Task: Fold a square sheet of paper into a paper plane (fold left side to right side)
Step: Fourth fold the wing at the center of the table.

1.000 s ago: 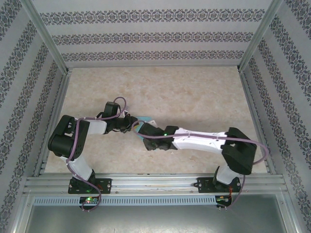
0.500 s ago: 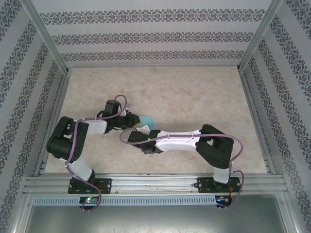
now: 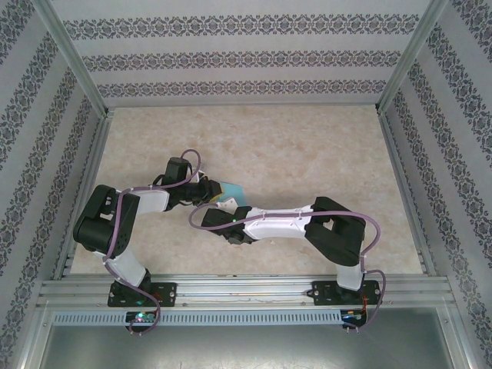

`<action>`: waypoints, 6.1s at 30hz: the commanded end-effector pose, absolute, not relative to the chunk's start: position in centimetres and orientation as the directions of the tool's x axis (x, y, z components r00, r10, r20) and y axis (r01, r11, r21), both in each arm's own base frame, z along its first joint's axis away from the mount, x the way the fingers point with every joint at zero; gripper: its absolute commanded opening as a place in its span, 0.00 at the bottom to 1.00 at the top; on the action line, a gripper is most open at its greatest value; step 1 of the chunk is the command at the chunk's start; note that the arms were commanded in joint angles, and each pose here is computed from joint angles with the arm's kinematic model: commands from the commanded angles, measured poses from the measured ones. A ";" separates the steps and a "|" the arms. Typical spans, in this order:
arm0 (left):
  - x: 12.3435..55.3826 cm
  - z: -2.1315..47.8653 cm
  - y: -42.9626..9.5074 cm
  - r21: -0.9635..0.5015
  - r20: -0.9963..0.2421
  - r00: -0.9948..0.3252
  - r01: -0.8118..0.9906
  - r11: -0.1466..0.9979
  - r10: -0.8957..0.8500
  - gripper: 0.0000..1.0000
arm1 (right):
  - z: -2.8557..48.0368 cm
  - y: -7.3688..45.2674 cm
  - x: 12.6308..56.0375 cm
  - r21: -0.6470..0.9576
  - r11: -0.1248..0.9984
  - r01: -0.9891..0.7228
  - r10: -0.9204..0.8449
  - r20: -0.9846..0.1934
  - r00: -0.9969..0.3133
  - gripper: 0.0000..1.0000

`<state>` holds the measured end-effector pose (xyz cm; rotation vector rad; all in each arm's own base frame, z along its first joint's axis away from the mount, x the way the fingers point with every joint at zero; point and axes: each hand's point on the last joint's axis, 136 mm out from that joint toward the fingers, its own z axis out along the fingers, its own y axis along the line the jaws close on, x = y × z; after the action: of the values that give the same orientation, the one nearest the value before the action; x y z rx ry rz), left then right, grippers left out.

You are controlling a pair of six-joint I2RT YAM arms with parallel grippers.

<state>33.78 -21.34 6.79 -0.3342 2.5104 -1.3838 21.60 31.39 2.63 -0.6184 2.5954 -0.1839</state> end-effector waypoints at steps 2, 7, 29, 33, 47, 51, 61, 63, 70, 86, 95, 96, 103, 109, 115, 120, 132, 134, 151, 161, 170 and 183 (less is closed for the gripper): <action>34.2 8.5 -22.1 -0.865 -0.137 -0.941 -0.038 0.500 -0.308 0.16 | 2.5 31.0 22.3 -0.265 0.892 -0.366 -0.447 -0.409 -0.795 0.29; 34.1 8.4 -22.1 -0.862 -0.138 -0.942 -0.039 0.506 -0.307 0.16 | 2.4 30.9 22.3 -0.267 0.892 -0.365 -0.448 -0.405 -0.797 0.20; 32.9 10.8 -14.5 -0.814 -0.209 -0.901 -0.055 0.578 -0.380 0.36 | 3.4 33.1 21.2 0.117 0.872 -0.476 -0.390 -0.424 -0.818 0.00; 32.1 10.5 -14.4 -0.812 -0.196 -0.911 -0.057 0.581 -0.363 0.36 | 3.5 33.3 20.8 0.249 0.837 -0.487 -0.360 -0.419 -0.833 0.00; 28.8 7.9 -17.2 -0.825 -0.106 -0.956 -0.068 0.561 -0.272 0.35 | 3.4 32.8 20.3 0.575 0.703 -0.419 -0.233 -0.370 -0.899 0.00; 28.3 7.3 -18.9 -0.824 -0.092 -0.967 -0.060 0.564 -0.236 0.35 | 3.1 32.4 20.4 0.621 0.679 -0.391 -0.218 -0.338 -0.916 0.00; 28.6 5.9 -22.5 -0.803 -0.093 -0.979 -0.033 0.595 -0.180 0.36 | 2.7 32.1 20.5 0.680 0.646 -0.348 -0.198 -0.291 -0.936 0.00; 28.7 5.7 -22.9 -0.799 -0.094 -0.980 -0.031 0.601 -0.176 0.37 | 2.6 32.1 20.5 0.678 0.648 -0.346 -0.198 -0.289 -0.937 0.00; 29.4 5.6 -24.2 -0.799 -0.103 -0.982 -0.013 0.602 -0.159 0.37 | 2.1 32.0 20.5 0.675 0.656 -0.338 -0.200 -0.277 -0.940 0.00; 30.2 2.5 -23.6 -0.716 -0.062 -0.986 -0.062 0.696 -0.152 0.37 | 1.7 32.0 20.4 0.679 0.658 -0.327 -0.199 -0.262 -0.944 0.02; 29.8 0.0 -22.4 -0.631 -0.017 -0.989 -0.104 0.769 -0.147 0.37 | 1.9 32.2 20.5 0.687 0.649 -0.327 -0.202 -0.259 -0.945 0.06; 29.8 -0.1 -22.3 -0.629 -0.018 -0.989 -0.104 0.770 -0.149 0.37 | 1.8 32.2 20.5 0.687 0.649 -0.326 -0.202 -0.257 -0.945 0.06; 29.7 -0.5 -22.0 -0.609 -0.014 -0.989 -0.108 0.786 -0.146 0.36 | 2.5 32.3 20.7 0.695 0.640 -0.328 -0.194 -0.267 -0.944 0.13; 29.6 -0.7 -22.1 -0.609 -0.003 -0.988 -0.120 0.784 -0.154 0.36 | 4.2 32.2 21.0 0.704 0.622 -0.343 -0.179 -0.299 -0.937 0.30; 29.7 -0.6 -22.0 -0.611 -0.009 -0.988 -0.117 0.783 -0.155 0.36 | 6.1 31.0 22.2 0.709 0.618 -0.341 -0.126 -0.339 -0.932 0.45; 29.8 -0.5 -22.1 -0.613 -0.014 -0.988 -0.115 0.782 -0.156 0.36 | 6.8 30.4 23.9 0.723 0.618 -0.308 -0.064 -0.345 -0.936 0.46; 29.7 -0.5 -22.2 -0.617 -0.010 -0.988 -0.117 0.778 -0.156 0.36 | 5.4 32.7 25.3 0.740 0.610 -0.281 -0.069 -0.305 -0.950 0.42; 29.7 -0.5 -22.2 -0.616 -0.009 -0.988 -0.117 0.779 -0.156 0.36 | 5.1 33.0 25.3 0.743 0.608 -0.279 -0.071 -0.299 -0.952 0.39; 29.7 -0.5 -22.1 -0.612 -0.010 -0.988 -0.115 0.782 -0.153 0.36 | 3.0 31.9 25.3 0.703 0.668 -0.243 -0.067 -0.268 -0.961 0.06; 29.7 -0.5 -22.1 -0.611 -0.009 -0.988 -0.115 0.783 -0.152 0.36 | 1.9 31.4 25.3 0.676 0.701 -0.227 -0.070 -0.251 -0.966 0.04; 29.7 -0.6 -22.1 -0.611 -0.007 -0.988 -0.116 0.783 -0.152 0.36 | 1.7 31.2 25.7 0.660 0.715 -0.229 -0.072 -0.257 -0.964 0.04; 29.6 -0.7 -22.1 -0.610 -0.006 -0.989 -0.115 0.784 -0.150 0.36 | 1.5 30.9 25.9 0.648 0.728 -0.227 -0.073 -0.256 -0.964 0.04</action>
<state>30.94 -23.57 2.55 -0.1814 2.8064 -1.1561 25.21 31.03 1.75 -0.2339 2.7157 1.1013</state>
